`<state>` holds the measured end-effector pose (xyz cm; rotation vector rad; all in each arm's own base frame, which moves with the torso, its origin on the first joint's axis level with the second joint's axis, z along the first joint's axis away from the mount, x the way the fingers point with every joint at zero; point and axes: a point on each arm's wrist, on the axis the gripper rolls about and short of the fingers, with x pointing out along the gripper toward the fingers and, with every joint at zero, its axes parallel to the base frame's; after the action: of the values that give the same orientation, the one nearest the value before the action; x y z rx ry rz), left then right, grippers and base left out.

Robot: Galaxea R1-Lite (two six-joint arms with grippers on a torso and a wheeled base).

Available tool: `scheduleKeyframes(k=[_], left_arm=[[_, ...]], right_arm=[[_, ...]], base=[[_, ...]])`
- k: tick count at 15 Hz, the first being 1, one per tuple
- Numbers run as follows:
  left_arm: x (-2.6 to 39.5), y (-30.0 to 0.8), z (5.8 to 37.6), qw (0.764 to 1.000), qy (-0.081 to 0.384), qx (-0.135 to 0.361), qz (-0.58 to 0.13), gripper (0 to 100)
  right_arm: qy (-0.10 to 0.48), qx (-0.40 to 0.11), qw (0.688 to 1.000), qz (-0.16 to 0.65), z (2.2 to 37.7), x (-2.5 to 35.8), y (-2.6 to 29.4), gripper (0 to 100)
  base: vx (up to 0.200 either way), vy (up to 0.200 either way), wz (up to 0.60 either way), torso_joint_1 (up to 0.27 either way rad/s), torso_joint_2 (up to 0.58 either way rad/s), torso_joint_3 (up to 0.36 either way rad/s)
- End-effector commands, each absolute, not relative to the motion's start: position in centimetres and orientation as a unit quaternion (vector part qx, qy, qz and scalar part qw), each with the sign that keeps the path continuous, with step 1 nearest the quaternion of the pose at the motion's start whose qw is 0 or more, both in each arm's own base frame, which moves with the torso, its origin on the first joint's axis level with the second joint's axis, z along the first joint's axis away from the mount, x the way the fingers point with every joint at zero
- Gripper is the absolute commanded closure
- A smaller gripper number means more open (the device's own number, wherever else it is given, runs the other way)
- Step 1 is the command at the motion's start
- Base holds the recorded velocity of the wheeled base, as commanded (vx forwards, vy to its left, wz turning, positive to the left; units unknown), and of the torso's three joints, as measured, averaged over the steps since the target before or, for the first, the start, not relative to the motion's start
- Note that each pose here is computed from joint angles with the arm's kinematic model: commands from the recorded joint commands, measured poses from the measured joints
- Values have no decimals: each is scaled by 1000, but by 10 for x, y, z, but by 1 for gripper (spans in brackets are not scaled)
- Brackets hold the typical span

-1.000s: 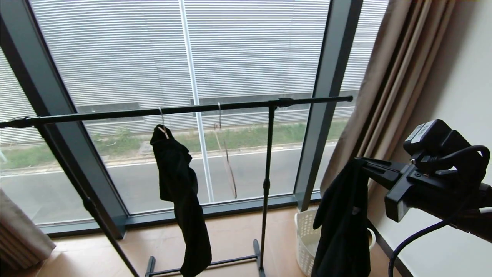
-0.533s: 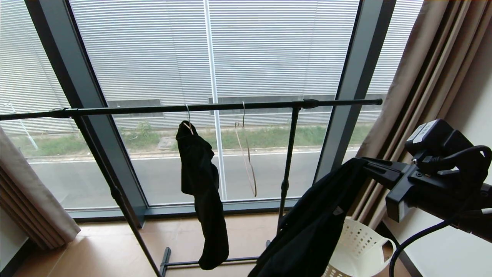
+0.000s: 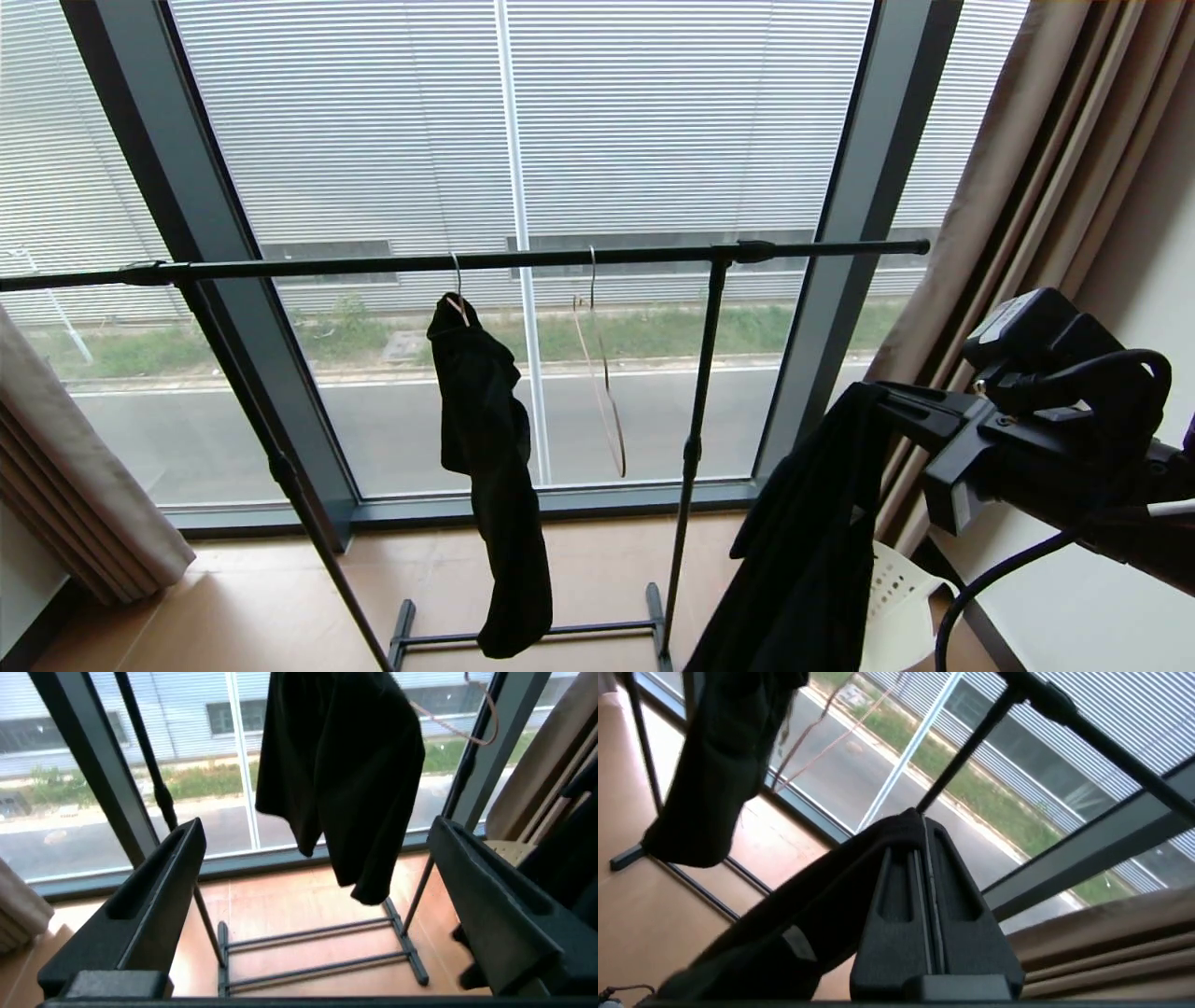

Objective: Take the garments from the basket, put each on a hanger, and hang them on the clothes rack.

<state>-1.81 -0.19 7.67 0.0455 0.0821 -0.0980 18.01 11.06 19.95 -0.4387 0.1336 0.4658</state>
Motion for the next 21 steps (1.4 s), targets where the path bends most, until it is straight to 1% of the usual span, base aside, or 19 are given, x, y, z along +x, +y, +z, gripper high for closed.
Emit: scheduleKeyframes(k=[1, 2, 3, 4, 5, 6, 7, 9, 11, 12, 13, 14, 16, 17, 18, 19, 21], left_arm=[[5, -2, 88, 984, 168, 27, -52, 0], [18, -2, 103, 978, 200, 24, -58, 0], [31, -2, 116, 973, 220, 22, -60, 0], [53, -3, 133, 966, 249, 23, -71, 0], [72, -8, 144, 958, 270, 29, -94, 0], [73, -8, 144, 957, 272, 30, -96, 0], [94, -21, 155, 947, 288, 47, -137, 0], [105, -34, 155, 935, 301, 61, -177, 0], [126, -60, 160, 925, 286, 77, -240, 0], [131, -67, 162, 923, 281, 81, -250, 0], [146, -88, 163, 911, 287, 96, -279, 0], [161, -112, 169, 907, 286, 107, -292, 0], [180, -149, 174, 904, 288, 90, -304, 0], [195, -173, 170, 901, 301, 80, -303, 0], [202, -179, 168, 901, 305, 79, -298, 0], [216, -192, 161, 901, 317, 69, -287, 0], [228, -204, 152, 904, 321, 39, -279, 0]], right_arm=[[77, -179, 954, 229, 200, 182, 130, 100], [93, -147, 958, 227, 197, 184, 143, 100], [105, -123, 962, 220, 194, 186, 151, 100], [120, -89, 966, 212, 191, 191, 161, 100], [126, -70, 968, 205, 190, 196, 167, 100], [126, -69, 968, 205, 190, 196, 167, 100], [117, -60, 974, 187, 197, 202, 170, 100], [116, -62, 977, 168, 204, 206, 172, 100], [122, -64, 978, 159, 216, 212, 179, 100], [122, -64, 977, 160, 218, 213, 181, 100], [125, -67, 976, 167, 220, 215, 188, 100], [129, -70, 975, 169, 218, 218, 192, 100], [133, -76, 971, 181, 214, 217, 202, 100], [135, -78, 969, 190, 211, 218, 210, 100], [137, -80, 968, 194, 209, 219, 215, 100], [142, -84, 965, 204, 204, 221, 227, 100], [148, -91, 966, 192, 198, 223, 234, 100]], base=[[0, 0, 0, 0, 0, 0], [0, 0, 0, 0, 0, 0], [0, 0, 0, 0, 0, 0], [0, 0, 0, 0, 0, 0], [0, 0, 0, 0, 0, 0], [0, 0, 0, 0, 0, 0], [0, 0, 0, 0, 0, 0], [0, 0, 0, 0, 0, 0], [0, 0, 0, 0, 0, 0], [0, 0, 0, 0, 0, 0], [0, 0, 0, 0, 0, 0], [0, 0, 0, 0, 0, 0], [0, 0, 0, 0, 0, 0], [0, 0, 0, 0, 0, 0], [0, 0, 0, 0, 0, 0], [0, 0, 0, 0, 0, 0], [0, 0, 0, 0, 0, 0]])
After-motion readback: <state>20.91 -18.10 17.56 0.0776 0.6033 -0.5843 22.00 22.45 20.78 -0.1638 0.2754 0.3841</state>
